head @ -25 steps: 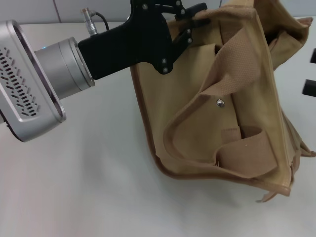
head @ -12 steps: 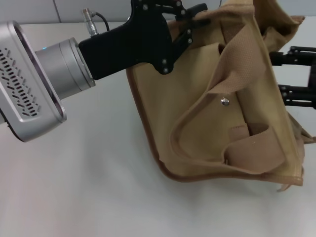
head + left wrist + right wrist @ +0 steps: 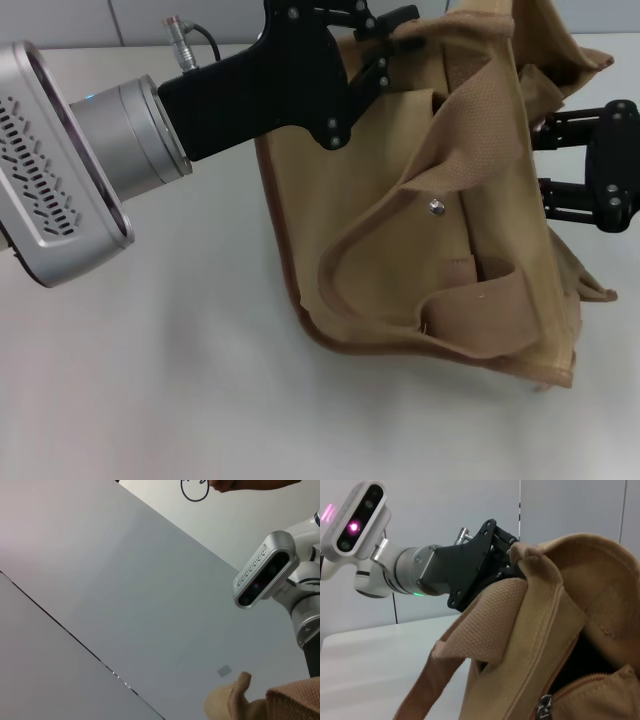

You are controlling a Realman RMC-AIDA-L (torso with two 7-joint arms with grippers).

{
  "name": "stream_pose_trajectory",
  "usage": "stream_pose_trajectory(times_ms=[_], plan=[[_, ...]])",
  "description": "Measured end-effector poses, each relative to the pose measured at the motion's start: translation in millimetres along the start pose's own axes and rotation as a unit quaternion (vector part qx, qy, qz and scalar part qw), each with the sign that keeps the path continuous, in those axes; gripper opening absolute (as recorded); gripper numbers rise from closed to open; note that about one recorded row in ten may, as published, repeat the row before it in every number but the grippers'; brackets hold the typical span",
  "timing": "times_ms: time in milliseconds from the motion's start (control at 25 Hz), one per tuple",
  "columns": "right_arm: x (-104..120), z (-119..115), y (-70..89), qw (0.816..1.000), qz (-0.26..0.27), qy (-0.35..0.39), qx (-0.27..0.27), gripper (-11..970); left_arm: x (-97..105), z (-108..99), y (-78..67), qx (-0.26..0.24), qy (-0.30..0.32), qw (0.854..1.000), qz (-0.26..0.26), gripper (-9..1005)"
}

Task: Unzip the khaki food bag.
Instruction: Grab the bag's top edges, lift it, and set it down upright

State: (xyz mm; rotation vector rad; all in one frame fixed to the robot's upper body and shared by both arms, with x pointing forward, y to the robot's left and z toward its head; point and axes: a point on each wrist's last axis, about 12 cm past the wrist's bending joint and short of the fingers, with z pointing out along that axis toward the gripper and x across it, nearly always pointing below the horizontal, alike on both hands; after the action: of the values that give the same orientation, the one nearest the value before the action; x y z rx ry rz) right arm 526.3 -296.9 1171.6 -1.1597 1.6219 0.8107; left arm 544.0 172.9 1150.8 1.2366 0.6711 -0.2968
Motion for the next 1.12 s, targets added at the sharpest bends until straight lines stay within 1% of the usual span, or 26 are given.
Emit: stream_pose_trajectory(times_ms=[40, 200, 240, 480, 720, 920, 1120], plan=[[0.1, 1.7, 0.0, 1.000, 0.000, 0.004, -0.002, 494, -0.1, 0.1, -0.1, 0.000, -0.001, 1.000, 0.000, 122], [0.6, 4.6, 0.0, 1.000, -0.001, 0.014, -0.007, 489, -0.6, 0.7, -0.3, 0.001, -0.002, 1.000, 0.001, 122], [0.3, 8.5, 0.9, 1.000, -0.003, 0.020, -0.016, 488, -0.7, 0.8, -0.3, 0.001, -0.002, 1.000, 0.001, 123], [-3.1, 13.8, -0.6, 0.999, -0.003, 0.027, -0.024, 351, -1.0, 0.9, -0.1, 0.001, -0.003, 1.000, 0.001, 123], [-6.4, 24.4, -2.3, 0.999, -0.005, 0.036, -0.030, 352, -1.1, 1.2, 0.2, 0.001, -0.004, 1.000, 0.001, 124], [-10.8, 35.6, -1.7, 0.998, -0.018, 0.046, -0.041, 353, -1.2, 1.2, 0.1, 0.001, -0.005, 1.000, 0.001, 124], [-13.0, 37.1, -3.4, 0.998, -0.022, 0.046, -0.037, 262, -1.4, 1.5, -0.2, 0.001, -0.005, 1.000, 0.000, 125]])
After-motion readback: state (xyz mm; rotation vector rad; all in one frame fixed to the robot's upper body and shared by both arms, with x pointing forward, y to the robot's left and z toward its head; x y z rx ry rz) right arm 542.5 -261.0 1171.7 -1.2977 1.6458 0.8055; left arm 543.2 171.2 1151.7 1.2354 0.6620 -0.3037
